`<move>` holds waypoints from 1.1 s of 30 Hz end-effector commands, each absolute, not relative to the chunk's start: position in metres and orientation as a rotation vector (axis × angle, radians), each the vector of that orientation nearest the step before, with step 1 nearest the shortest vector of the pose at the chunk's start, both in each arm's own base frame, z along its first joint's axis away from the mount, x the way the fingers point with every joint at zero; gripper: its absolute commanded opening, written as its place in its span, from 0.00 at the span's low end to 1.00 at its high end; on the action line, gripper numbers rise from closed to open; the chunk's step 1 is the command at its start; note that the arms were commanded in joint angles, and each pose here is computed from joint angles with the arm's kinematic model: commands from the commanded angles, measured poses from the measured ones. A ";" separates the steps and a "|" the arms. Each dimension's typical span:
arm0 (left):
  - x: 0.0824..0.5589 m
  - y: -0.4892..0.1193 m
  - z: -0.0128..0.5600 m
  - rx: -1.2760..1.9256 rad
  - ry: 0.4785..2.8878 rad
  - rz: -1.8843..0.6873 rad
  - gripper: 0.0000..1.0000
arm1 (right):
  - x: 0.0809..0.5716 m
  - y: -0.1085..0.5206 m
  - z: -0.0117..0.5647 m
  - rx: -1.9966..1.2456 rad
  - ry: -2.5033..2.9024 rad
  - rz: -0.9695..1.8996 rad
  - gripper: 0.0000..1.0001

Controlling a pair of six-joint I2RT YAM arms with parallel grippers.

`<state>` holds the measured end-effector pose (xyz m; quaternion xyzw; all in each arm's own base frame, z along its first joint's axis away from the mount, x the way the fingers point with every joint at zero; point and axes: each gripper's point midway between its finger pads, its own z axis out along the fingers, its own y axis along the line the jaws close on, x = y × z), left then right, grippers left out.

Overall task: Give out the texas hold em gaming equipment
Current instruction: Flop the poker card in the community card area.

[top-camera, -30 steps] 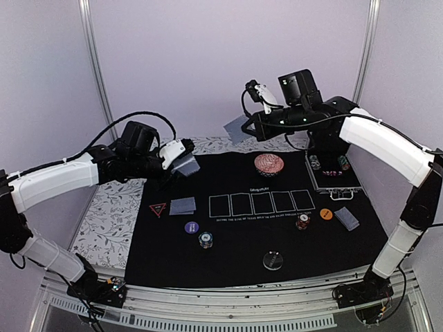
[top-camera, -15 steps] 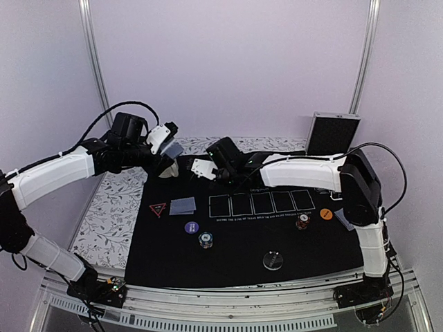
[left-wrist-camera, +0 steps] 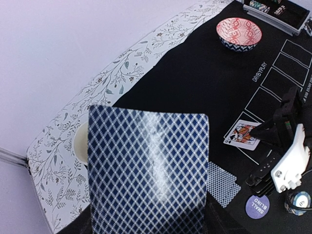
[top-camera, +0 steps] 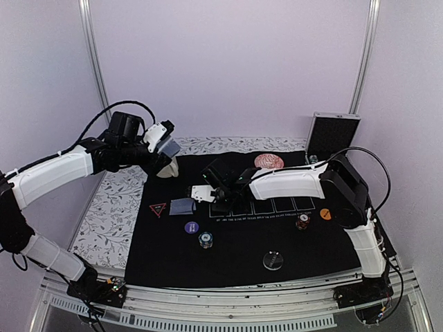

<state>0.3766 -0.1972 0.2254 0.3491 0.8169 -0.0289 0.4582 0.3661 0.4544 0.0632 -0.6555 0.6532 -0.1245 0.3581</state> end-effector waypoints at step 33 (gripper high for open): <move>0.379 -0.198 0.258 0.827 1.934 -0.116 0.57 | 0.321 0.454 0.000 -1.919 1.827 -0.111 0.02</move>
